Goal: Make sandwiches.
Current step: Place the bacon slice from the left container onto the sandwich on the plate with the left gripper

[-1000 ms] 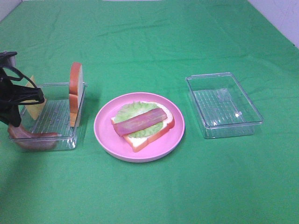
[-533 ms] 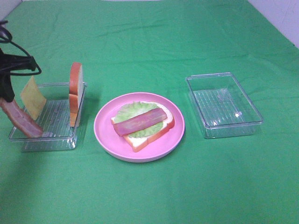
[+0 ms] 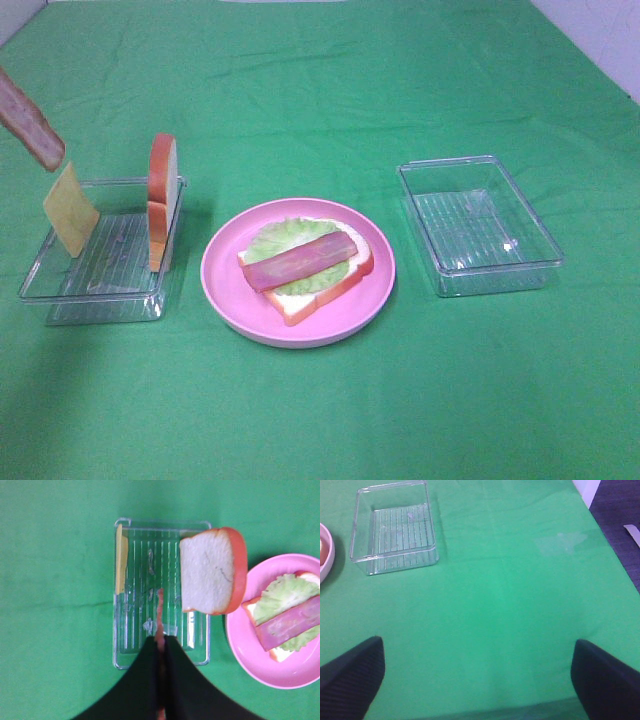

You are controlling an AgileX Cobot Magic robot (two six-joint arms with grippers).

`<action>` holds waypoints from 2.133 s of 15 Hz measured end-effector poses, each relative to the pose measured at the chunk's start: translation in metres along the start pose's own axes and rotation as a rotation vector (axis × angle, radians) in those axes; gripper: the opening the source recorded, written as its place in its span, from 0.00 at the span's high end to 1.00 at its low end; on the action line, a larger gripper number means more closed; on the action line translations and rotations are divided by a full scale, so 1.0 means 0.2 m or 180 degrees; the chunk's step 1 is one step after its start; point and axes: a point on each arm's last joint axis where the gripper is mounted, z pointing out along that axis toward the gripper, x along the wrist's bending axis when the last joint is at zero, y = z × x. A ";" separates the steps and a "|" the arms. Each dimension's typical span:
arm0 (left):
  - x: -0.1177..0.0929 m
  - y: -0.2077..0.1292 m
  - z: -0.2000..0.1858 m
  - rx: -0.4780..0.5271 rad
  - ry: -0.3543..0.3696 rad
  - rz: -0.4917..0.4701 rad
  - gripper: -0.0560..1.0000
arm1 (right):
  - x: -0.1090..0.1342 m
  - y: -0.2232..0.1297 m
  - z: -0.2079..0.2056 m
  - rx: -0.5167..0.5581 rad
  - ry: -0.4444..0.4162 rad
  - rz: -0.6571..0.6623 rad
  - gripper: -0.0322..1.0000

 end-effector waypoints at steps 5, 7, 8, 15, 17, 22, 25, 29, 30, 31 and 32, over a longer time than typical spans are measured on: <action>-0.13 0.00 -0.04 -0.0055 -0.0563 0.0080 0.95 | 0.00 0.00 0.00 0.0000 0.0000 0.0000 0.03; -0.36 -0.02 -0.04 -0.0280 -0.1089 0.0262 0.95 | 0.00 0.00 0.00 0.0000 0.0000 0.0000 0.03; -0.45 -0.03 -0.05 -0.0368 -0.1300 0.0306 0.95 | 0.00 0.00 0.00 0.0000 0.0000 0.0000 0.03; -0.96 -0.21 0.32 0.0060 -0.2093 0.0537 0.95 | 0.00 0.00 0.00 0.0000 0.0003 0.0001 0.03; -1.05 -0.29 0.51 0.0355 -0.2106 0.0625 0.95 | 0.00 0.00 0.00 0.0000 0.0003 0.0001 0.03; -1.04 -0.41 0.97 0.0852 -0.1736 0.0713 0.95 | 0.00 0.00 0.00 0.0000 0.0003 0.0001 0.03; -0.99 -0.41 1.03 0.0839 -0.1403 0.0943 0.95 | 0.00 0.00 0.00 0.0001 0.0006 0.0003 0.03; -0.92 -0.40 1.06 0.0785 -0.0867 0.1190 0.95 | 0.00 0.00 0.00 0.0001 0.0006 0.0003 0.03; -0.90 -0.40 1.07 0.0768 -0.0727 0.1310 0.95 | 0.00 0.00 0.00 0.0001 0.0006 0.0003 0.03; -0.87 -0.39 1.07 0.0759 -0.0579 0.1439 0.94 | 0.00 0.00 0.00 0.0001 0.0006 0.0003 0.03; -0.87 -0.39 1.07 0.0755 -0.0561 0.1458 0.93 | 0.00 0.00 0.00 0.0001 0.0006 0.0003 0.03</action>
